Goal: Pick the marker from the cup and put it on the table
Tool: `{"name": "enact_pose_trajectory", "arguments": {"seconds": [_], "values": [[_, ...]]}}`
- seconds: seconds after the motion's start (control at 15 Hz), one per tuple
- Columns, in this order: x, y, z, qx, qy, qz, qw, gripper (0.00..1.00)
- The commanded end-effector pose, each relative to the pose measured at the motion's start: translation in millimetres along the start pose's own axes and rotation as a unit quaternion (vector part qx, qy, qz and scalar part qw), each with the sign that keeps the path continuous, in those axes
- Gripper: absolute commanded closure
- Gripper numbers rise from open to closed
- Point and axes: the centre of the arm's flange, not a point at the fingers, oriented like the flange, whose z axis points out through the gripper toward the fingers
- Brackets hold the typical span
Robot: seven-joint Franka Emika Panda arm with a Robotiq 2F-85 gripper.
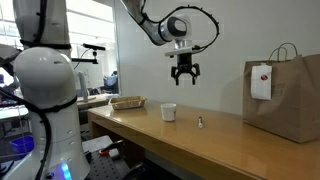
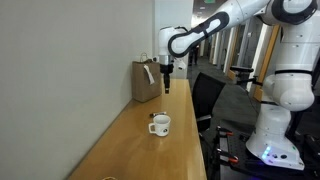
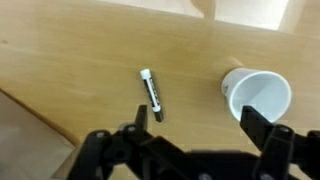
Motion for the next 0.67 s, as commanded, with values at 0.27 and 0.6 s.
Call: {"name": "enact_pose_trajectory", "arguments": {"seconds": [0.27,0.6], "values": [[8,-10,-17,0.048,-0.005,0.146,0.9882,0.0],[4,-12,-23,0.018,0.017,0.138,0.9901,0.0]]}}
